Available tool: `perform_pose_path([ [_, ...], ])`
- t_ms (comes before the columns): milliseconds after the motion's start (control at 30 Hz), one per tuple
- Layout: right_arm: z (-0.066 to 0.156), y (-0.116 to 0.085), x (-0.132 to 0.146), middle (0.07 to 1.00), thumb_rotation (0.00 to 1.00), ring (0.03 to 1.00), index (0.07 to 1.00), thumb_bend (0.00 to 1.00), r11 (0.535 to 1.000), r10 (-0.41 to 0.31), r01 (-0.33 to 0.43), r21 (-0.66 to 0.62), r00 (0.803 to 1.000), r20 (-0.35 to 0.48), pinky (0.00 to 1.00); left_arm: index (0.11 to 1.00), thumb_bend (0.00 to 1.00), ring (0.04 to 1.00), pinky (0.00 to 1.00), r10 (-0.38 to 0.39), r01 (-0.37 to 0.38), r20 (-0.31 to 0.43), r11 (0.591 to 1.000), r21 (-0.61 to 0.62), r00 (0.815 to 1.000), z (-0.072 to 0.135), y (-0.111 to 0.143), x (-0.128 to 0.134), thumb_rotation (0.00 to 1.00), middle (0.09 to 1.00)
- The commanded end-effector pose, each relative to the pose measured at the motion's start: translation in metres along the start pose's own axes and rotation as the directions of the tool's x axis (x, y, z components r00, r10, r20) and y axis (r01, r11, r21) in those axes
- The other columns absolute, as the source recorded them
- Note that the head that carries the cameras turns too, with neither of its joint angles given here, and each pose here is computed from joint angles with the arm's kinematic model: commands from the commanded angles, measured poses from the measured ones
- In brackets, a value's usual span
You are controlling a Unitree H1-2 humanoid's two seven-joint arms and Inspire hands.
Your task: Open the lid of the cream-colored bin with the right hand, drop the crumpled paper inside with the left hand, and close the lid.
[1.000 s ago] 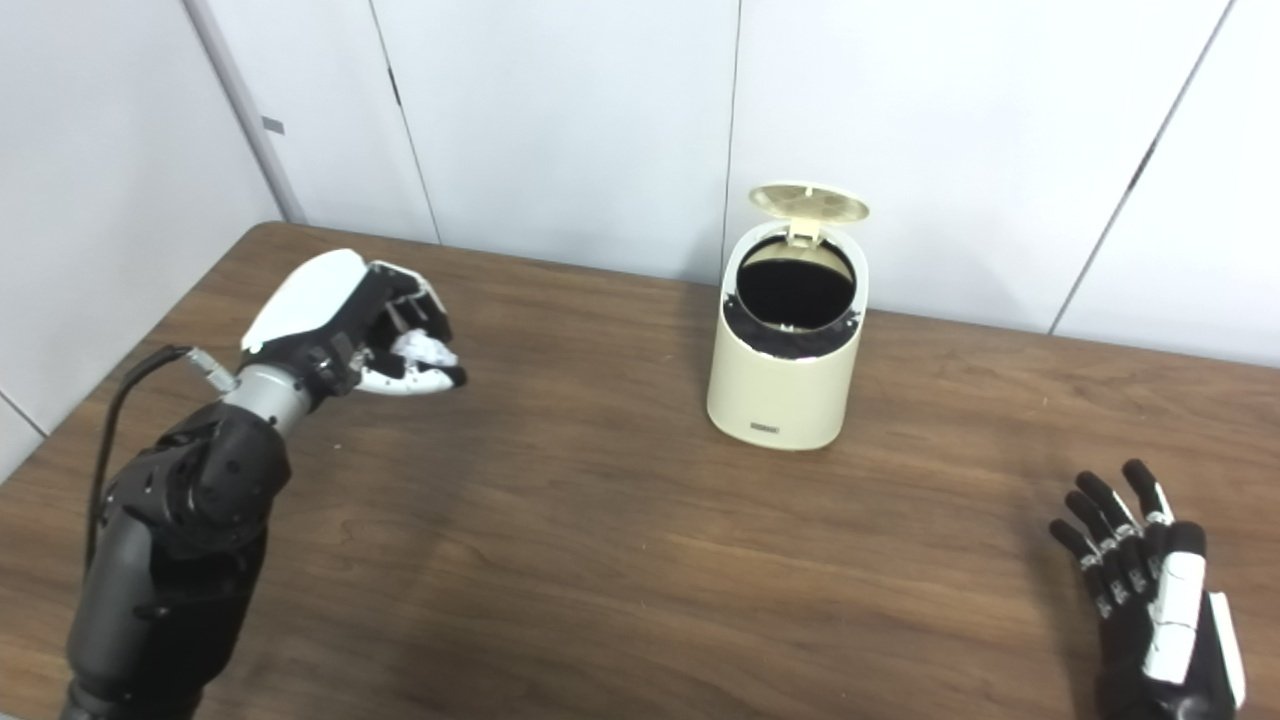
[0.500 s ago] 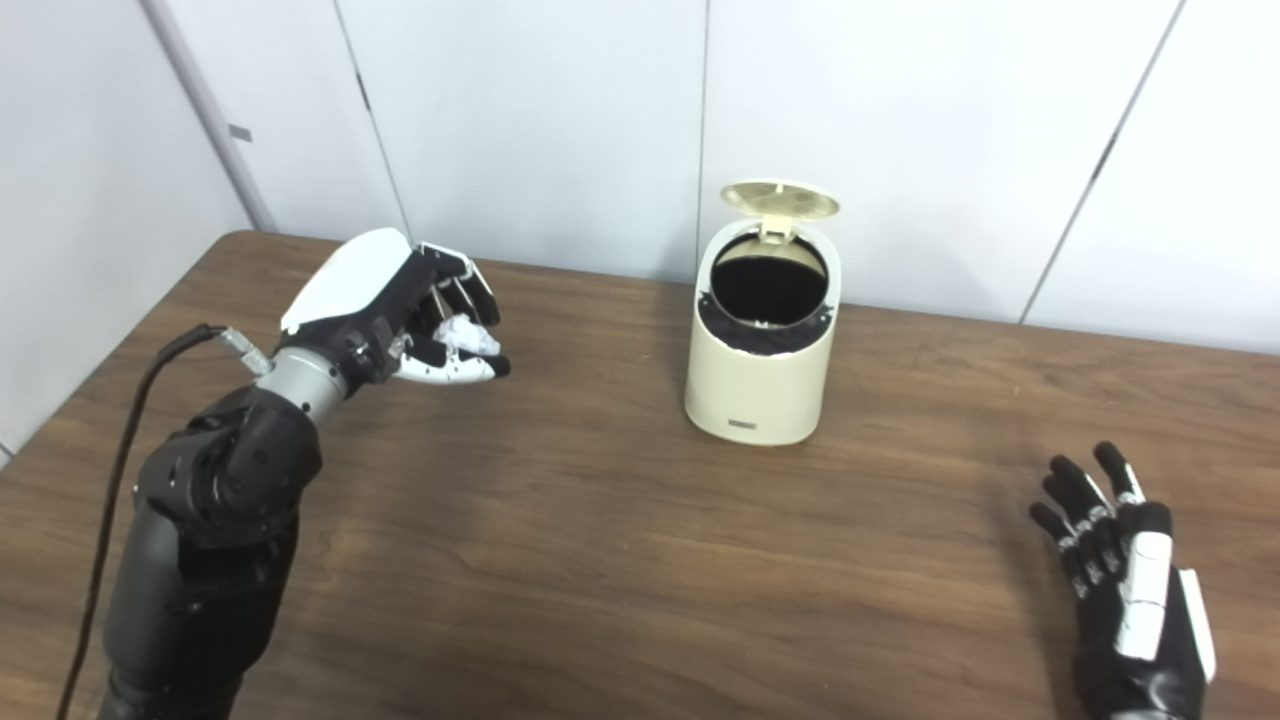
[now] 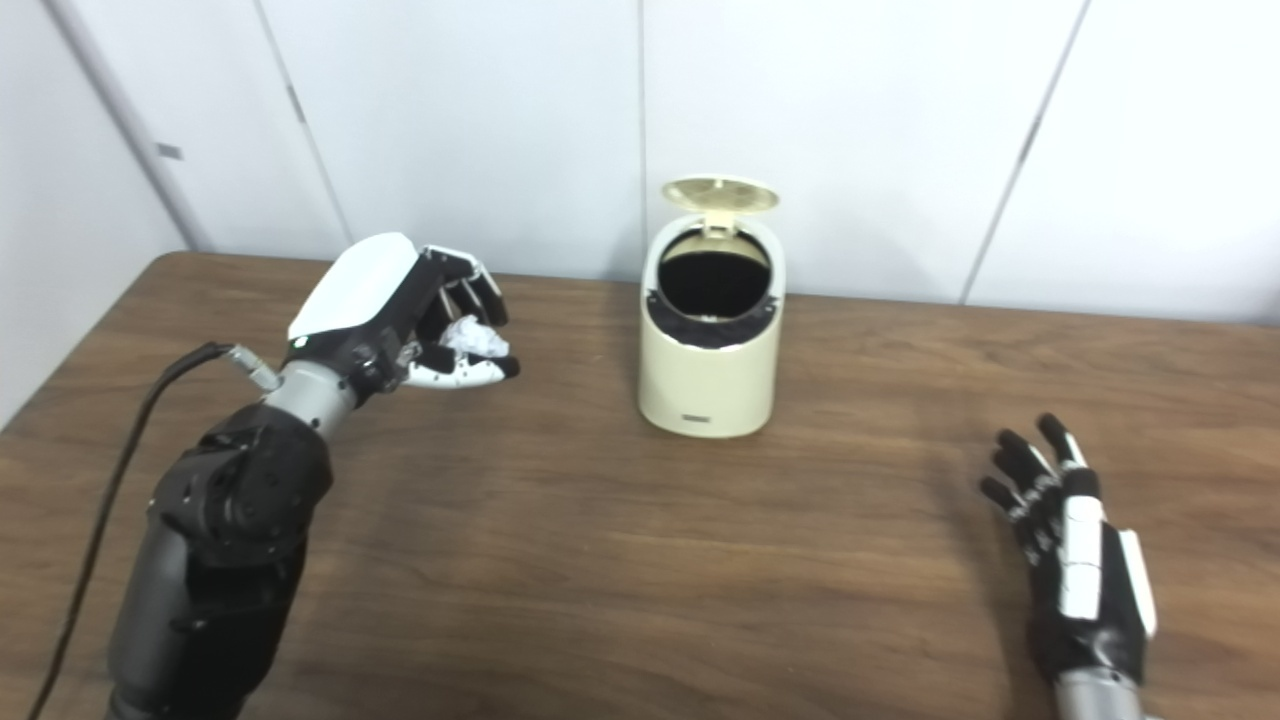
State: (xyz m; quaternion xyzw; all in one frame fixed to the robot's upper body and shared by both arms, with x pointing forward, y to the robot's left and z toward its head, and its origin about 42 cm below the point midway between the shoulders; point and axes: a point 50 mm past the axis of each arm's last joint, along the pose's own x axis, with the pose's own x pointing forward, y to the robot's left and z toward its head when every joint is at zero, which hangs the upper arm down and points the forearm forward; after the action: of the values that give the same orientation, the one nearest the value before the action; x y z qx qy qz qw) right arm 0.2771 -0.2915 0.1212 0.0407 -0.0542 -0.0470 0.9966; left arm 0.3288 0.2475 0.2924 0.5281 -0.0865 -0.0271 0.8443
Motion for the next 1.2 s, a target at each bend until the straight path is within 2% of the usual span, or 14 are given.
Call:
perform_pose_path([
  [0, -0.009, 0.007, -0.007, 0.864, 0.98, 0.885, 0.945, 0.49, 1.0, -0.004, 0.004, 0.025, 1.0, 0.008, 0.82, 0.5, 0.5, 0.377, 0.43, 0.082, -0.083, 0.06, 0.996, 0.013, 0.995, 0.009, 0.013, 0.007, 0.0, 0.484],
  [300, -0.013, 0.01, -0.009, 0.853, 0.97, 0.87, 0.945, 0.47, 0.999, -0.018, 0.018, 0.031, 1.0, 0.014, 0.8, 0.512, 0.5, 0.369, 0.38, 0.1, -0.099, 0.079, 0.995, -0.015, 0.992, 0.01, 0.007, 0.014, 0.0, 0.497],
  [467, -0.016, 0.009, -0.009, 0.852, 0.96, 0.87, 0.938, 0.5, 0.999, -0.021, 0.02, 0.029, 1.0, 0.018, 0.79, 0.516, 0.5, 0.365, 0.36, 0.107, -0.105, 0.093, 0.994, -0.029, 0.99, 0.013, 0.004, 0.016, 0.0, 0.492],
  [767, -0.019, 0.008, -0.011, 0.858, 0.94, 0.876, 0.934, 0.51, 0.998, -0.033, 0.032, 0.048, 0.999, 0.005, 0.81, 0.52, 0.5, 0.364, 0.36, 0.104, -0.1, 0.122, 0.994, -0.034, 0.987, 0.025, 0.004, 0.022, 0.0, 0.495],
  [933, -0.019, 0.01, -0.012, 0.858, 0.95, 0.876, 0.934, 0.5, 0.999, -0.034, 0.034, 0.04, 0.999, 0.0, 0.81, 0.529, 0.47, 0.368, 0.29, 0.111, -0.109, 0.144, 0.994, -0.026, 0.983, 0.031, 0.006, 0.027, 0.0, 0.483],
  [1167, -0.017, 0.012, -0.013, 0.853, 0.95, 0.871, 0.926, 0.5, 0.998, -0.039, 0.039, 0.043, 0.999, 0.006, 0.81, 0.555, 0.46, 0.365, 0.28, 0.114, -0.108, 0.184, 0.993, -0.043, 0.976, 0.038, 0.006, 0.033, 0.0, 0.471],
])
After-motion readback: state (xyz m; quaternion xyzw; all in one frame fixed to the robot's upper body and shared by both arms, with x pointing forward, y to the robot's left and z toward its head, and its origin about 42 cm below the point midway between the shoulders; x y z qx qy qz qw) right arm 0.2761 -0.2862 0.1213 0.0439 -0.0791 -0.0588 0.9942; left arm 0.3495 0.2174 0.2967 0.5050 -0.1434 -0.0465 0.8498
